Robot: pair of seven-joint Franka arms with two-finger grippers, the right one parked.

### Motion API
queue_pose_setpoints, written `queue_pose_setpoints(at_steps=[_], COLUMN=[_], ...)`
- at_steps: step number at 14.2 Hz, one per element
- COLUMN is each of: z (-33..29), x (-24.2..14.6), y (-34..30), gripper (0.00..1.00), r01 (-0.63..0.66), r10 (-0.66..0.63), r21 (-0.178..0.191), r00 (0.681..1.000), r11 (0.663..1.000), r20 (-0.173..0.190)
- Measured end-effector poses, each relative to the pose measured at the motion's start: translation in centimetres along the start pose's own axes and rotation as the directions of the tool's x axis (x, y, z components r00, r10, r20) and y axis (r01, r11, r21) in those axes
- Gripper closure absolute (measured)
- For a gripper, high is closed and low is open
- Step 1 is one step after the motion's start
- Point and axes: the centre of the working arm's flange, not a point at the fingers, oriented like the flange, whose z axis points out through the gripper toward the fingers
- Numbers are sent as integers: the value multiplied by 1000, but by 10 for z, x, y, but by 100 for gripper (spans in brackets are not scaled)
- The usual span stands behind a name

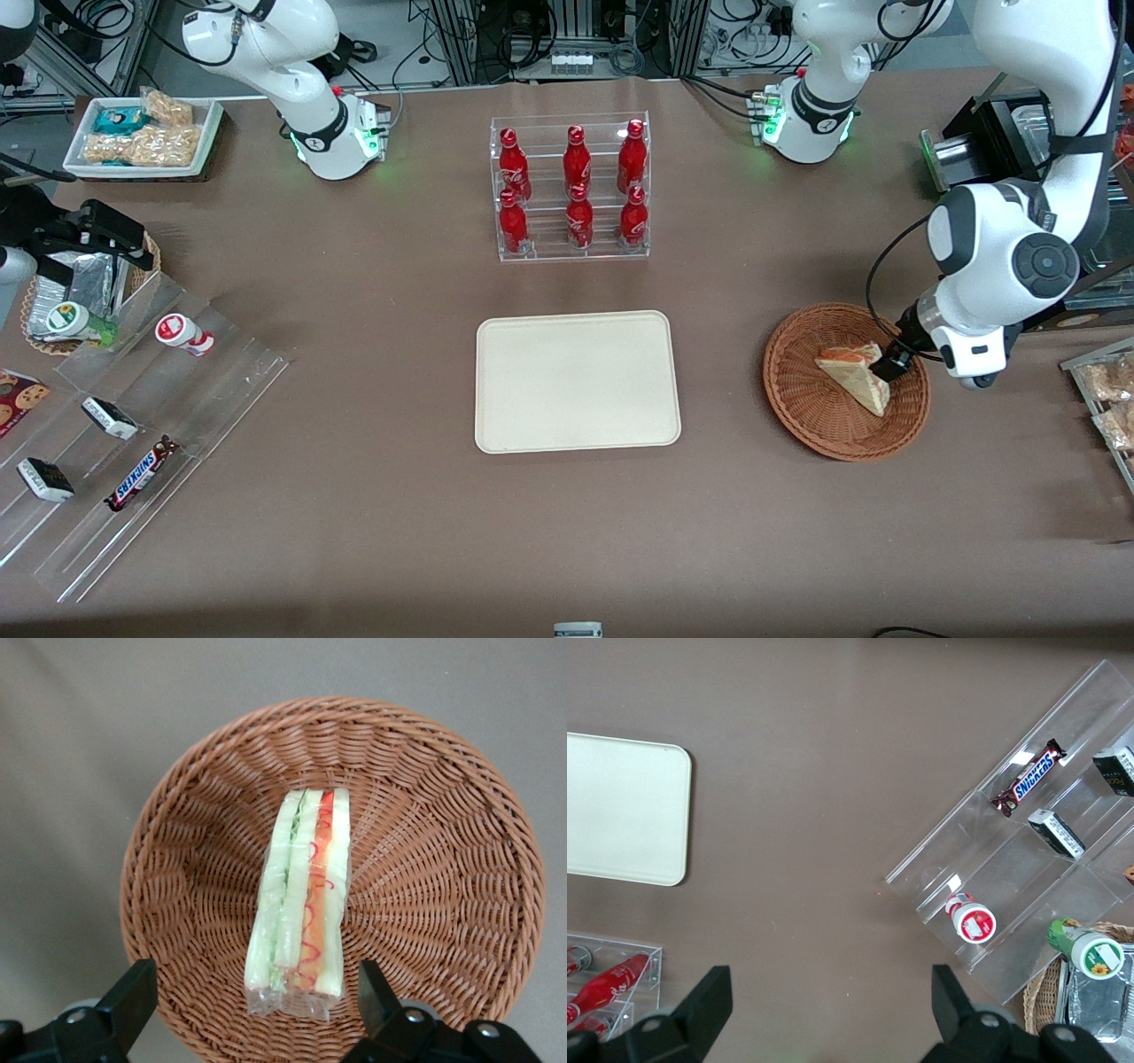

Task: Place sandwich from basket to tray
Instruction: 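Lower the left gripper and close it on the sandwich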

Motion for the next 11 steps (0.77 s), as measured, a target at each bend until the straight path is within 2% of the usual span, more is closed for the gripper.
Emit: queue_pose_setpoints(at_steps=[4,7,8,11], z=[27,44,43,21], x=[-4,-4,-3,3], y=[8,9,10,22], gripper=[3,34,46,73], r01=[2,3,3,1], r10=[-2,-3,-3,-1], r21=[0,11,10,-4], r00=[1000,1000,1000,1000], r11=[1000,1000,1000,1000], r20=[4,14,13,3])
